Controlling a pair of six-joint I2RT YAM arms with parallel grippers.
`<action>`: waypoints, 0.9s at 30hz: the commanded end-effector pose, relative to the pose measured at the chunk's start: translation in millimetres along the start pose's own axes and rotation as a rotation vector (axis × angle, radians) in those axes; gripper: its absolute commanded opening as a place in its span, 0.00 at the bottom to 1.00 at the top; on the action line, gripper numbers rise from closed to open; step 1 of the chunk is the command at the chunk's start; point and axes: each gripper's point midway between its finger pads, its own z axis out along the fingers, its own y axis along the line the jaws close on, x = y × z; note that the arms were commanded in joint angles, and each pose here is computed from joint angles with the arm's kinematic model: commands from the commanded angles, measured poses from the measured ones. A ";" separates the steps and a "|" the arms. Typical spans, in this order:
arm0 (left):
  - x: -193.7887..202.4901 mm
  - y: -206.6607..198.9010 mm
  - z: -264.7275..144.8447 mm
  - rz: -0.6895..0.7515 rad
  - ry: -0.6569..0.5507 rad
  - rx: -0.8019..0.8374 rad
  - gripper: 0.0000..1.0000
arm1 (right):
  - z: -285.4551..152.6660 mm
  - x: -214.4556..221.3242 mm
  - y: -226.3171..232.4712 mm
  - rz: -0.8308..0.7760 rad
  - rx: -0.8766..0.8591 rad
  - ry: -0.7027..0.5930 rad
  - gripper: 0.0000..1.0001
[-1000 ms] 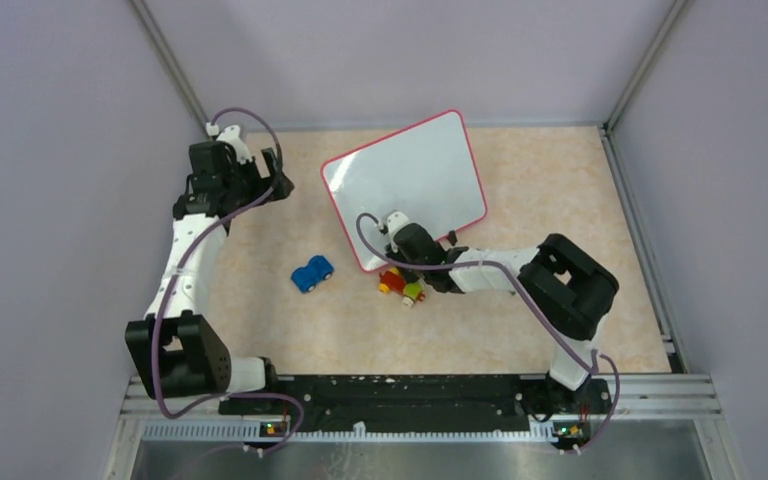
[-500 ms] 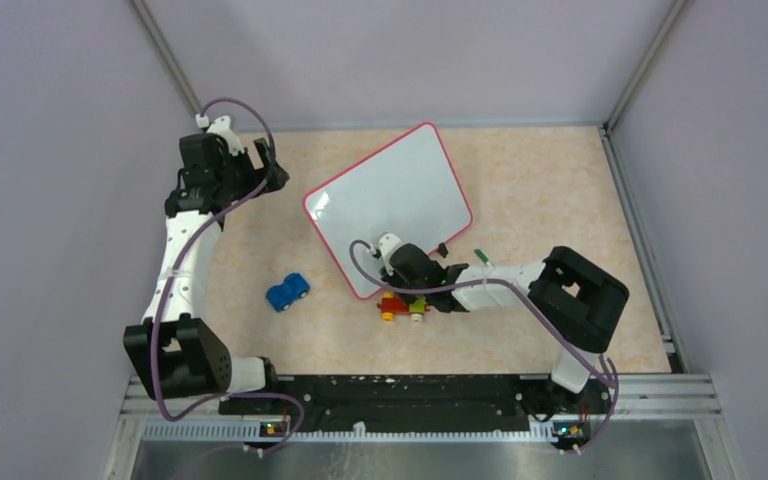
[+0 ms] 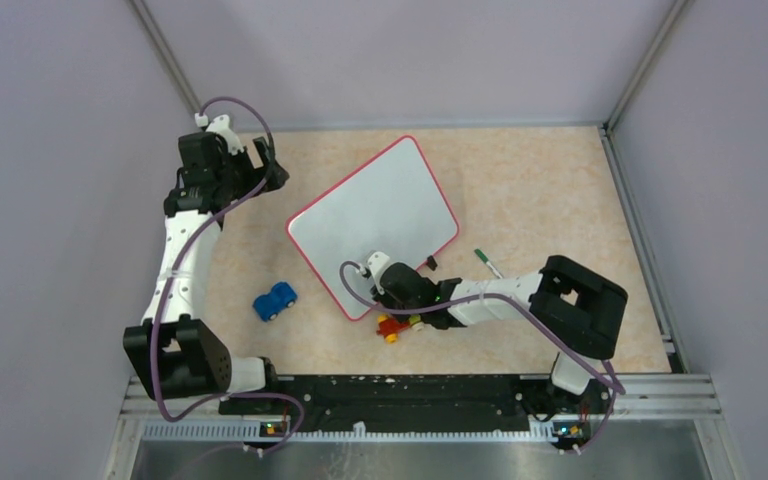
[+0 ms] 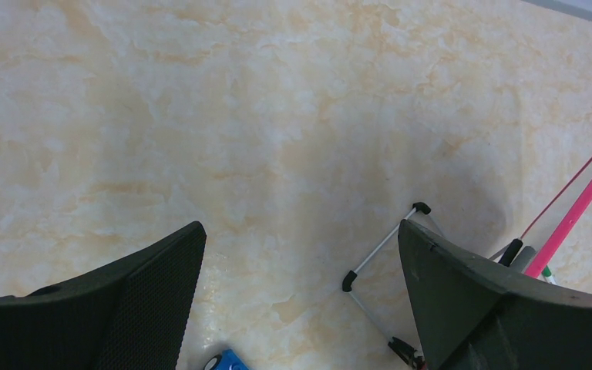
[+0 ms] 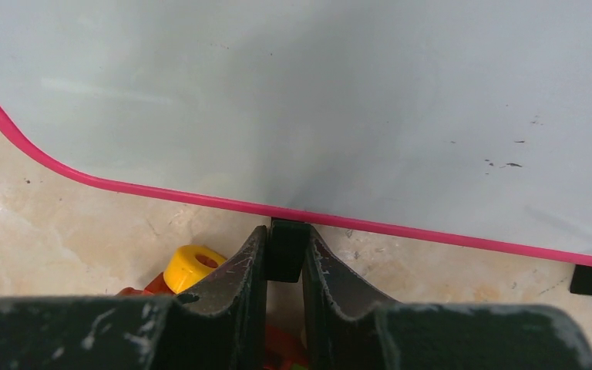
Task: Write a sentence on the whiteboard
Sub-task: Move the whiteboard to the center of the board.
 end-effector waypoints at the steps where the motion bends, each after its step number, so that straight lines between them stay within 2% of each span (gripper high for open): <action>1: -29.2 -10.1 -19.2 0.013 -0.092 0.011 0.99 | -6.5 39.0 13.8 -0.011 -0.043 0.134 0.00; 15: -28.2 -10.6 -17.7 0.011 -0.089 0.017 0.99 | -16.0 59.0 25.2 -0.032 -0.067 0.181 0.00; 20: -26.0 -10.6 -17.4 0.008 -0.085 0.019 0.99 | -18.9 55.1 39.1 -0.076 -0.089 0.153 0.00; 21: -25.2 -10.8 -17.3 0.008 -0.083 0.021 0.99 | -18.5 53.3 40.3 -0.082 -0.093 0.149 0.02; 22: -25.2 -11.3 -17.6 0.008 -0.084 0.024 0.99 | -18.0 51.5 39.9 -0.086 -0.090 0.148 0.09; 27: -22.2 -13.4 -15.4 0.005 -0.072 0.041 0.99 | -19.4 28.4 34.8 -0.109 -0.053 0.098 0.28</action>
